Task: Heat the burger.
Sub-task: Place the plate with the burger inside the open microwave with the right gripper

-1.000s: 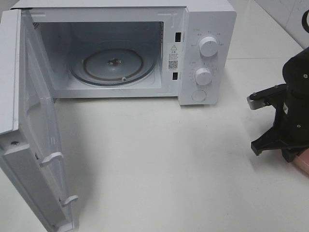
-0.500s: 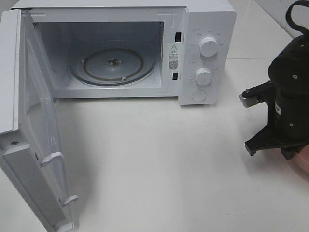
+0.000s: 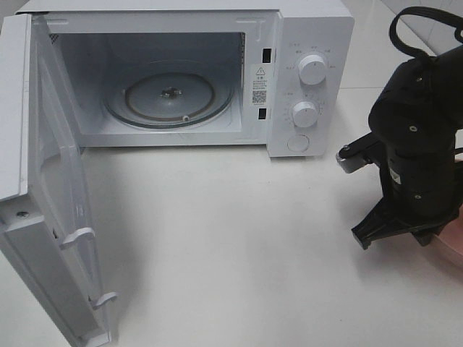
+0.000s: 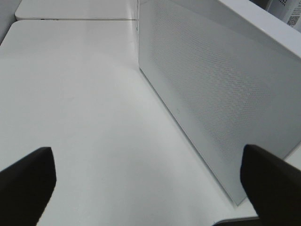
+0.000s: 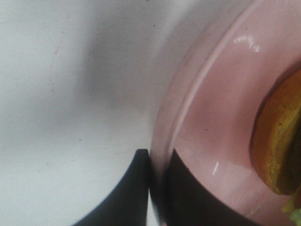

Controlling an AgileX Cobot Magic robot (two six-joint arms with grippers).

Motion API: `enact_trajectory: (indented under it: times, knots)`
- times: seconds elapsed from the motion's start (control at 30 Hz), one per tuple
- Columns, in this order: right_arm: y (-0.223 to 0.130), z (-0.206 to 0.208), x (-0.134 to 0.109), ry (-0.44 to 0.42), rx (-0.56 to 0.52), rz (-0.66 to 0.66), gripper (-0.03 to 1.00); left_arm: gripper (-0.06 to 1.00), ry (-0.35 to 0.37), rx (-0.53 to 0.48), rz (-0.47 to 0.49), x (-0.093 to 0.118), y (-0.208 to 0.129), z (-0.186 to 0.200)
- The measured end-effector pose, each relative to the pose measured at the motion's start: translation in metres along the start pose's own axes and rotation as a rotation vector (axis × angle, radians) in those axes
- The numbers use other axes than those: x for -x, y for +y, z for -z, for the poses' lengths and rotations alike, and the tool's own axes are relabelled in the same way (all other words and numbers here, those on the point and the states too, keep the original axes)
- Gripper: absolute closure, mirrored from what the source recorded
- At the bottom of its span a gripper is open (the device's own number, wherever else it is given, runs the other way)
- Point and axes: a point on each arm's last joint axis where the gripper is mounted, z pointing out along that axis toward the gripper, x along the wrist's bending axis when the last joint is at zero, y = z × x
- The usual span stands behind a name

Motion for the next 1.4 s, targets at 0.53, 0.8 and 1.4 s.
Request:
enact_trajectory:
  times: [0.53,0.8,1.4]
  knots:
    - [-0.053,0.022,-0.016,-0.030,0.056,0.086,0.94,-0.04,0.000,0.000,0.000,0.000,0.000,0.000]
    - [-0.076,0.033,-0.022,-0.047,0.089,0.126,0.94,-0.04,0.000,0.000,0.000,0.000,0.000,0.000]
    - [-0.112,0.064,-0.066,-0.059,0.226,0.365,0.94,-0.04,0.000,0.000,0.000,0.000,0.000,0.000]
